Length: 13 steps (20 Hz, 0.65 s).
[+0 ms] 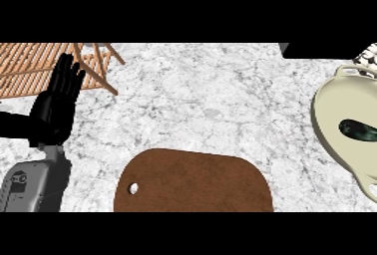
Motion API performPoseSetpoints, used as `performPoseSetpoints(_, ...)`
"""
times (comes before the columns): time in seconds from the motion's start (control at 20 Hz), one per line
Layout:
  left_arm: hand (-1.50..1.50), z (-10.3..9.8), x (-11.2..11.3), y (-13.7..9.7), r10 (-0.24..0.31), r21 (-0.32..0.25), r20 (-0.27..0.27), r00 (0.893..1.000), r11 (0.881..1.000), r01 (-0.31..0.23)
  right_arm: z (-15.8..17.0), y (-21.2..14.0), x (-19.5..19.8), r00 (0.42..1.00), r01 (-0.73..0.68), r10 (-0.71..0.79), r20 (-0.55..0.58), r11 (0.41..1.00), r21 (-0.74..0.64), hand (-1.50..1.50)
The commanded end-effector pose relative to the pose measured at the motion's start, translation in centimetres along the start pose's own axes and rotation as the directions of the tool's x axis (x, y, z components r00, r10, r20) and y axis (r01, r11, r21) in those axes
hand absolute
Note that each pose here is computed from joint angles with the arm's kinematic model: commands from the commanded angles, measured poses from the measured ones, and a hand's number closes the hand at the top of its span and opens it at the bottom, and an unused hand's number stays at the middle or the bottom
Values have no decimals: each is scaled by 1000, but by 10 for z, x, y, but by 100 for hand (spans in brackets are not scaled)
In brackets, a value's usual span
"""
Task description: Pick the eggplant from the cutting board and place it in the pot
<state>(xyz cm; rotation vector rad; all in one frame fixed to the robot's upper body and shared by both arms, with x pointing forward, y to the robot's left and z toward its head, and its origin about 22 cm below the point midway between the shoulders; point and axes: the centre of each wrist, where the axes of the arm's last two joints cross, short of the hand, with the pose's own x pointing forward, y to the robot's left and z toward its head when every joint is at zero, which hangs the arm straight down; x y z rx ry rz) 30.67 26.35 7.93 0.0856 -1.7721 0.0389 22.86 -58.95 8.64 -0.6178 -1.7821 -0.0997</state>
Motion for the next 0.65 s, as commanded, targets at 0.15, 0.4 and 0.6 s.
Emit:
performPoseSetpoints(0.15, 0, 0, 10, 2, 2, -26, 10, 1000, 1000, -2, 20, -50, 16, 999, 22, -20, 38, 998, -55, -150)
performPoseSetpoints(0.4, 0, -4, 5, 3, 10, 1, 10, 1000, 1000, -10, 27, -58, 15, 1000, 12, -10, 23, 998, -62, -150)
performPoseSetpoints(0.6, 0, -2, 0, 7, 1, 10, 13, 1000, 1000, -1, 38, -71, 17, 1000, 15, -14, 20, 998, -61, -150)
